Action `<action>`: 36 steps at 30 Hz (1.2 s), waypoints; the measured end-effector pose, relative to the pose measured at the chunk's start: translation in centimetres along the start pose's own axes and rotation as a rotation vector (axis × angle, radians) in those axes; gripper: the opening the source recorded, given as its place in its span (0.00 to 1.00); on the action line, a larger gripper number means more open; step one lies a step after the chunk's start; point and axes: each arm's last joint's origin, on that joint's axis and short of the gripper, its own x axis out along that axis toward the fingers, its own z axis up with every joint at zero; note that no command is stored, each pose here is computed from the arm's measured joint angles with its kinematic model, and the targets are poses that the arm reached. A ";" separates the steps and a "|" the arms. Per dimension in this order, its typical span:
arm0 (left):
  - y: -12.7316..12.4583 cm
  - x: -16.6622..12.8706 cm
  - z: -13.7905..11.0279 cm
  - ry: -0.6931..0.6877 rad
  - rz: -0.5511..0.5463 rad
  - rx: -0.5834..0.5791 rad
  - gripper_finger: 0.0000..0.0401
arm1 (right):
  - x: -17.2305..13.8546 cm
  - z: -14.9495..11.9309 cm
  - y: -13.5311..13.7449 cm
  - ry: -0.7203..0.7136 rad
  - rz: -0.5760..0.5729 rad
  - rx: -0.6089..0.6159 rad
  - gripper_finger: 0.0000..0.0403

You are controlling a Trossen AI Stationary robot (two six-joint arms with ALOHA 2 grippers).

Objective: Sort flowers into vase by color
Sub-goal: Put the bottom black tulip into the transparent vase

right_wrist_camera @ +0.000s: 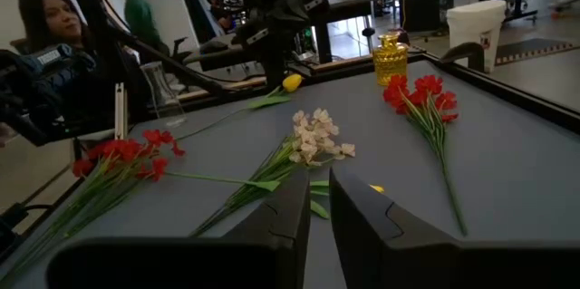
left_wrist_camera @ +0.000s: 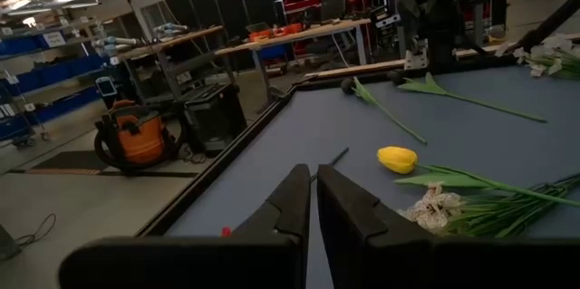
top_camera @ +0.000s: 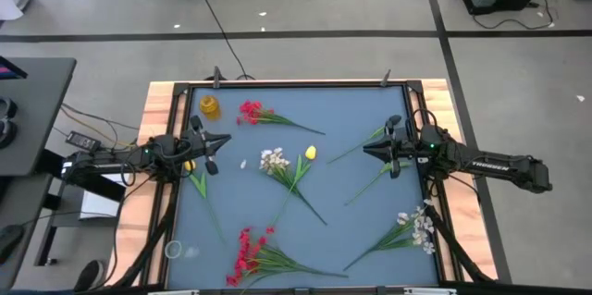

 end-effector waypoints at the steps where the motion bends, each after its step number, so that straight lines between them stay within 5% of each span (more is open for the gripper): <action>1: 0.0 0.0 0.0 0.000 0.000 0.012 0.08 | 0.0 0.0 0.0 0.000 0.000 0.000 0.14; 11: 0.0 0.0 0.0 -0.005 0.002 -0.013 0.08 | 0.0 0.4 0.0 -0.045 -0.023 -0.044 0.14; 21: 0.1 0.0 0.4 -0.043 -0.010 -0.537 0.08 | -1.4 4.8 0.1 -0.591 -0.272 0.037 0.14; 24: 0.1 0.0 0.6 -0.058 -0.013 -0.629 0.08 | -1.7 5.1 0.0 -0.654 -0.350 0.062 0.14; 33: 0.1 0.0 0.6 -0.056 -0.017 -0.739 0.08 | -1.9 5.4 0.0 -0.741 -0.254 0.356 0.14; 36: 0.2 0.0 0.7 -0.071 -0.021 -0.768 0.08 | -2.0 5.3 -0.3 -0.794 -0.314 0.474 0.14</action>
